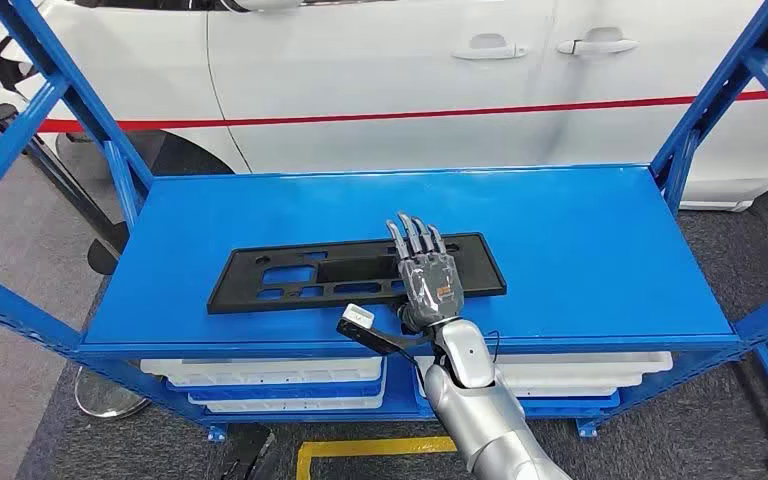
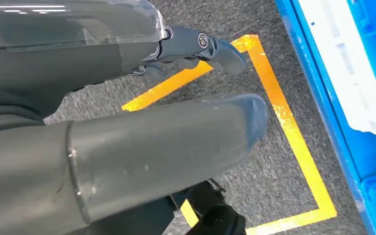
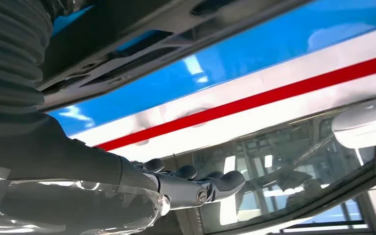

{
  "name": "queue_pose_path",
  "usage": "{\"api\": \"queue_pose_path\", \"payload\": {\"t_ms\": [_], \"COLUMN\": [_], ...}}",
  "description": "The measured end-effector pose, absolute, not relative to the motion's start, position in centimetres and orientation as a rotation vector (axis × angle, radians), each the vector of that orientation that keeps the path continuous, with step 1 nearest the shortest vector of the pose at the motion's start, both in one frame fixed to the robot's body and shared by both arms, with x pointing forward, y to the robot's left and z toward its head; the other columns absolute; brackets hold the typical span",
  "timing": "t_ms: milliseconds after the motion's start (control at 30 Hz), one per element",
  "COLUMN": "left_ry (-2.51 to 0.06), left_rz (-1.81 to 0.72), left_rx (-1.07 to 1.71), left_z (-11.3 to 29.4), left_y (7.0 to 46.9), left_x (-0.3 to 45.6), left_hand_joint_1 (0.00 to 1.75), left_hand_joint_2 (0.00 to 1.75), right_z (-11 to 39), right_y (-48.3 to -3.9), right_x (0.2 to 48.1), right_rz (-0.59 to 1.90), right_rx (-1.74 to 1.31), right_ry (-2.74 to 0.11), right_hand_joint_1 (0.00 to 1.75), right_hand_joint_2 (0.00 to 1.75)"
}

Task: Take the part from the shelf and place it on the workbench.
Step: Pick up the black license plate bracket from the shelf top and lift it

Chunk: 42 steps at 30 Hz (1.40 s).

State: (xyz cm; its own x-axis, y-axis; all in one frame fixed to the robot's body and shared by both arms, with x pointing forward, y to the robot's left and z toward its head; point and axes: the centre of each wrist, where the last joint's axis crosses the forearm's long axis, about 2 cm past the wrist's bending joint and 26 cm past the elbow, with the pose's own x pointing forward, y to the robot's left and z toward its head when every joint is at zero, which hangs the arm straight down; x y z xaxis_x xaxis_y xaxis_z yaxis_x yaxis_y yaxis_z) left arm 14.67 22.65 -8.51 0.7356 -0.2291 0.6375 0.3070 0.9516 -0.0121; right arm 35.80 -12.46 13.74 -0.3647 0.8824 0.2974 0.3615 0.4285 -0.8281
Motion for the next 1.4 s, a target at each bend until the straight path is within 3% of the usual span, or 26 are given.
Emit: {"api": "queue_pose_path", "payload": {"t_ms": [100, 233, 400, 1033, 1400], "left_ry": [-0.684, -0.696, -0.704, -0.728, -0.816], "left_rz": [-0.295, -0.294, -0.293, -0.271, -0.174], "left_rx": [-0.115, -0.111, -0.112, -0.109, -0.049], "left_z": [-8.5, -8.4, -8.3, -8.2, -8.3], "left_y": [22.7, 22.7, 22.6, 22.6, 22.9], "left_x": [14.6, 15.0, 15.2, 15.5, 15.5], "left_hand_joint_1": [0.00, 0.00, 0.00, 0.00, 0.00], "left_hand_joint_2": [0.00, 0.00, 0.00, 0.00, 0.00], "right_z": [13.7, 13.8, 13.6, 14.1, 16.1], "right_y": [-12.5, -12.3, -11.9, -12.7, -14.6], "right_x": [35.8, 35.8, 35.7, 36.1, 36.6], "right_rz": [0.871, 0.883, 0.906, 0.893, 0.766], "right_rx": [-1.057, -1.069, -1.060, -1.068, -1.075], "right_ry": [-1.918, -1.909, -1.911, -1.949, -2.095], "right_hand_joint_1": [0.05, 1.54, 1.75, 1.75, 1.75], "right_hand_joint_2": [1.75, 1.75, 1.75, 1.75, 1.75]}}
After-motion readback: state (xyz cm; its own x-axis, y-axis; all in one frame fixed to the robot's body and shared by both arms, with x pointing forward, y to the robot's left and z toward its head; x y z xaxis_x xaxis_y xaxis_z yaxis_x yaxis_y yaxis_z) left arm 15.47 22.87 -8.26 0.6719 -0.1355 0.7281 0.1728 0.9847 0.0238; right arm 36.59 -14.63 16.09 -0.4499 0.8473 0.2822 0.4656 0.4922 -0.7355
